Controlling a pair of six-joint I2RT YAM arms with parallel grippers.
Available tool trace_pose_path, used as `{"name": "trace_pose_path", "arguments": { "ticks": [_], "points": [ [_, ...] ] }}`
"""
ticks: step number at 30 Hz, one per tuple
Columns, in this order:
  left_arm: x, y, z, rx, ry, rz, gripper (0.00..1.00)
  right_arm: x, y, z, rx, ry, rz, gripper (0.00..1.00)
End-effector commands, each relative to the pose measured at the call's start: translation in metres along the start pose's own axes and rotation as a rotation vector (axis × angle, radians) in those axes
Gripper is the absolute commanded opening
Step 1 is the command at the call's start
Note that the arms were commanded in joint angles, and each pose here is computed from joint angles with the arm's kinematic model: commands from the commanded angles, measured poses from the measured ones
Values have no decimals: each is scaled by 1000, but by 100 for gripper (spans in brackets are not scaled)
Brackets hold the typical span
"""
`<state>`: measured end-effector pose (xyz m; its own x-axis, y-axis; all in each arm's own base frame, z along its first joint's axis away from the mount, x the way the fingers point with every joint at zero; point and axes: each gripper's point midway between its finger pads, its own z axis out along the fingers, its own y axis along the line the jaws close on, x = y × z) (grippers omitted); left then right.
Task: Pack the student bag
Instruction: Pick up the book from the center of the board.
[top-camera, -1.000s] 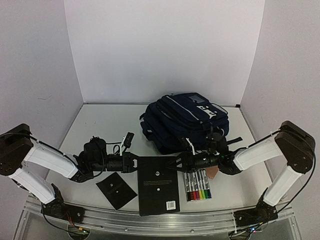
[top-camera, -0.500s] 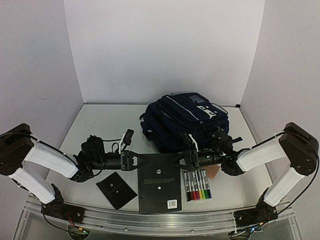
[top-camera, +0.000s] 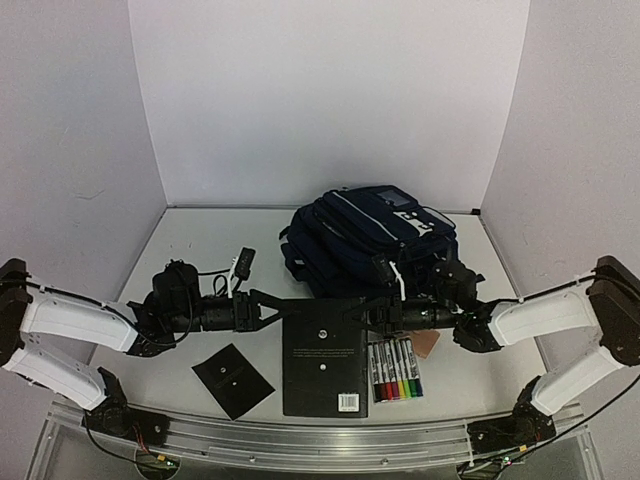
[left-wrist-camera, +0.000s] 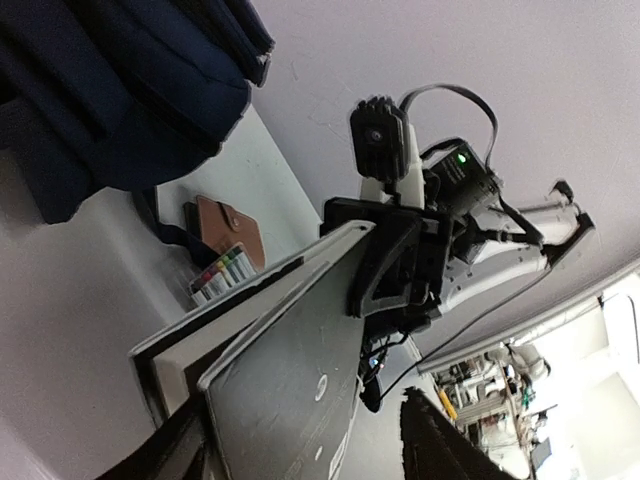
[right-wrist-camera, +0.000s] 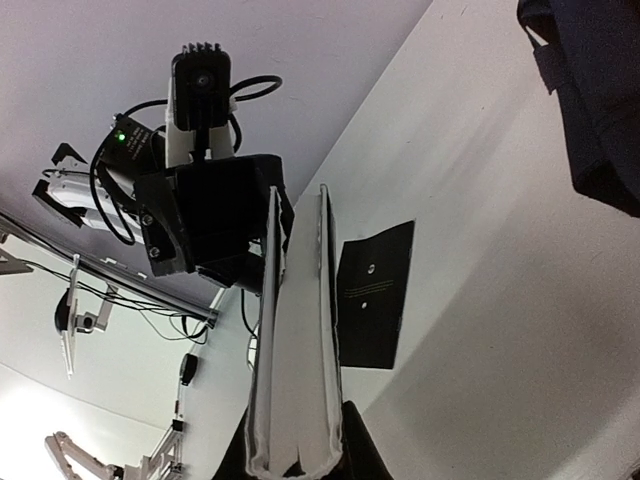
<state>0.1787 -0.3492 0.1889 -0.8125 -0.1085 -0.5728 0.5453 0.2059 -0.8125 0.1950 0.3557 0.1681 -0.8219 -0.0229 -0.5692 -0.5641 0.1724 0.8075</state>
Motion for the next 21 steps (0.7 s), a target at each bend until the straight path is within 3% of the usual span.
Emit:
{"name": "trace_pose_path", "arguments": {
  "ticks": [1, 6, 12, 21],
  "points": [
    [-19, 39, -27, -266, -64, -5, 75, -37, 42, -11, 3, -80, -199, 0],
    [-42, 45, -70, -407, -139, 11, 98, -45, 46, -21, 120, -45, -283, 0],
    [-61, 20, -81, -421, -72, 123, 100, -47, 59, -24, 147, 46, -322, 0],
    [-71, -27, -36, -205, 168, 265, 100, -38, 76, -11, 70, 207, -317, 0]
  ]
}}
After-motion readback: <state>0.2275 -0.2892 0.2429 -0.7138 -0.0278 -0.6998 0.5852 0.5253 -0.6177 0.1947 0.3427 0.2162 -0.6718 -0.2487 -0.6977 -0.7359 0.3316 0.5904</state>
